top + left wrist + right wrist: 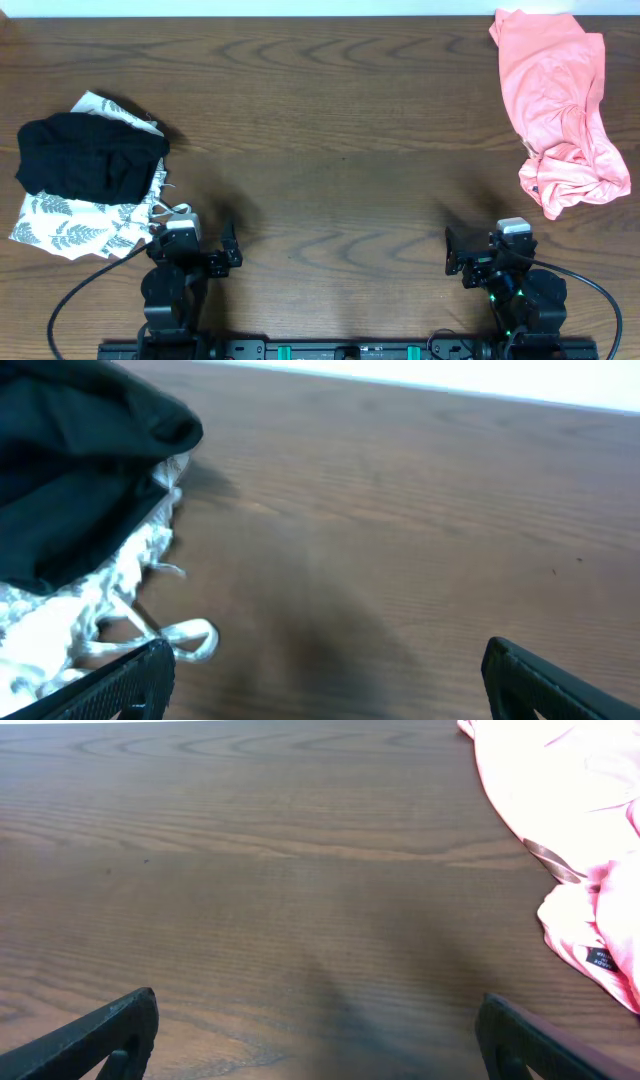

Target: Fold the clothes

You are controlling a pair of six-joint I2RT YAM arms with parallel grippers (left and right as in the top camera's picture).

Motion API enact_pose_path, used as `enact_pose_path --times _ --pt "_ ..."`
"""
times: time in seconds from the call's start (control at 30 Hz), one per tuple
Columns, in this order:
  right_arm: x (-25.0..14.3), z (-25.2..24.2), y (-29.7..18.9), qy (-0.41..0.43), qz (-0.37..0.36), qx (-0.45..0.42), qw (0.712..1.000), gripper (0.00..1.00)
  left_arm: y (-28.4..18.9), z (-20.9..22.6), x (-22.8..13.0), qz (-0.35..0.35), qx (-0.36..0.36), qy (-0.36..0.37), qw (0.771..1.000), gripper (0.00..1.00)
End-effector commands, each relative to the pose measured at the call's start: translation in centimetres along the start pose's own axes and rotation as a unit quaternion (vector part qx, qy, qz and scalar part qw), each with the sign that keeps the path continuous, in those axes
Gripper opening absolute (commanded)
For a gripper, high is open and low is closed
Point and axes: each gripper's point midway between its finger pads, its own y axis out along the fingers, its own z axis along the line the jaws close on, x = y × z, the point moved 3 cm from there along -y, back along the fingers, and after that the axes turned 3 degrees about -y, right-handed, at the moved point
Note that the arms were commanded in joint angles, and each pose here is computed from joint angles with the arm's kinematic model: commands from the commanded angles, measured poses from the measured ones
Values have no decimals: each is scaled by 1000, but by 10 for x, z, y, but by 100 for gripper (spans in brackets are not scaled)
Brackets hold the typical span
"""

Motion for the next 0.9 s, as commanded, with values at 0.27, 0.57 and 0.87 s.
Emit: enact_pose_path --times 0.27,0.57,0.87 --pt "0 0 0 7 -3 0 1000 99 -1 -1 2 -24 -7 5 1000 98" --pt "0 0 0 7 -3 0 1000 99 -1 -1 2 -23 -7 5 1000 98" --pt "0 -1 0 7 -3 0 1000 99 -1 -1 2 -23 -7 5 1000 98"
